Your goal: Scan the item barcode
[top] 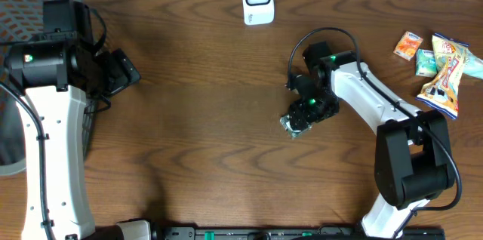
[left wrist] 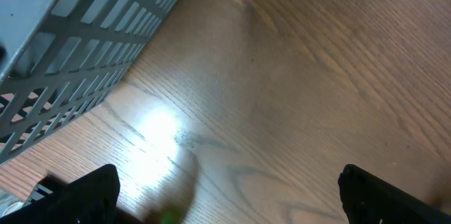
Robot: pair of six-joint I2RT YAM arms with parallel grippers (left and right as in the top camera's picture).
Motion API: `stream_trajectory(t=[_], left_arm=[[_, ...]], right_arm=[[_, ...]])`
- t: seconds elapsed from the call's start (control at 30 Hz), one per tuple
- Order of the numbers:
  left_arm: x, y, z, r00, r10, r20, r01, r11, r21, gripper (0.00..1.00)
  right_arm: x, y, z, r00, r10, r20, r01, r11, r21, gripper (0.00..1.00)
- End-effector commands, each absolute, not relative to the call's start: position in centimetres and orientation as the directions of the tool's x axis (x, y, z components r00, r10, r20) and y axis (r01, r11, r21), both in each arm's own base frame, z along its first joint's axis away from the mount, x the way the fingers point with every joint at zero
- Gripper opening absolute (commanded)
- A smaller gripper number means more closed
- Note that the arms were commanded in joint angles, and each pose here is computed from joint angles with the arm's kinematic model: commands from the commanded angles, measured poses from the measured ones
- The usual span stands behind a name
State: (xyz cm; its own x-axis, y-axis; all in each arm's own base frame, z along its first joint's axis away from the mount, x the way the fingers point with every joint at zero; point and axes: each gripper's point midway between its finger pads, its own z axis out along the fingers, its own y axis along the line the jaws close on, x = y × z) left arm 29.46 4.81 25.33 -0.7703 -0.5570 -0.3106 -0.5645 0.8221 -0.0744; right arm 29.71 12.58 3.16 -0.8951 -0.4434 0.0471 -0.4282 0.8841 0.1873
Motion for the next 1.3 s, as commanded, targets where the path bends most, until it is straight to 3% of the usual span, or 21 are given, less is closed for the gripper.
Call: stream_trajectory(t=[0.0,0.13,0.2,0.27,0.37,0.47,0.57,0.63,0.73,1.0,1.27], left_arm=[[29.4,5.0,25.0,-0.770,-0.563,-0.302,-0.572,0.818,-0.065,0.98],[29.4,5.0,25.0,-0.770,-0.563,-0.302,-0.572,0.818,-0.065,0.97],[29.4,5.0,25.0,-0.770,-0.563,-0.302,-0.572,0.818,-0.065,0.98],[29.4,5.0,25.0,-0.770,-0.563,-0.302,-0.572,0.818,-0.065,0.98],[29.4,5.0,25.0,-0.770,-0.563,-0.302,-0.572,0.818,-0.065,0.98],[29.4,5.0,25.0,-0.770,-0.563,-0.302,-0.572,0.818,-0.065,0.98],[29.4,5.0,25.0,-0.770,-0.563,-0.302,-0.572,0.818,-0.065,0.98],[29.4,5.0,25.0,-0.770,-0.563,-0.302,-0.572,0.818,-0.065,0.98],[29.4,5.0,25.0,-0.770,-0.563,-0.302,-0.572,0.818,-0.065,0.98],[29.4,5.0,25.0,-0.770,-0.563,-0.302,-0.572,0.818,-0.065,0.98],[29.4,5.0,25.0,-0.770,-0.563,-0.302,-0.572,0.818,-0.065,0.98]], right_arm=[[30.9,10.6,3.4,-0.960,-0.272,0.065,-0.268,0.961,0.072,0.76],[31.5,11.6,5.1,-0.991,-0.109,0.072,-0.100,0.988,0.122,0.86],[31.4,14.3,6.4,-0.994,-0.027,0.108,0.003,0.964,0.266,0.86],[30.2,16.8,7.8,-0.983,-0.028,0.179,0.050,0.909,0.413,0.99],[29.7,18.1,8.5,-0.978,-0.038,0.207,0.070,0.870,0.487,0.99],[30.1,17.3,7.7,-0.984,-0.028,0.177,0.049,0.908,0.417,0.99],[30.2,15.0,6.6,-0.960,0.188,0.206,0.234,0.946,0.224,0.99],[30.1,13.8,6.2,-0.906,0.370,0.205,0.396,0.912,0.108,0.99],[30.1,13.9,5.9,-0.838,0.509,0.198,0.529,0.846,0.061,0.99],[31.4,14.1,5.1,-0.809,0.583,0.075,0.586,0.809,0.028,0.98],[30.6,13.5,3.9,-0.767,0.639,0.061,0.639,0.769,-0.014,0.96]])
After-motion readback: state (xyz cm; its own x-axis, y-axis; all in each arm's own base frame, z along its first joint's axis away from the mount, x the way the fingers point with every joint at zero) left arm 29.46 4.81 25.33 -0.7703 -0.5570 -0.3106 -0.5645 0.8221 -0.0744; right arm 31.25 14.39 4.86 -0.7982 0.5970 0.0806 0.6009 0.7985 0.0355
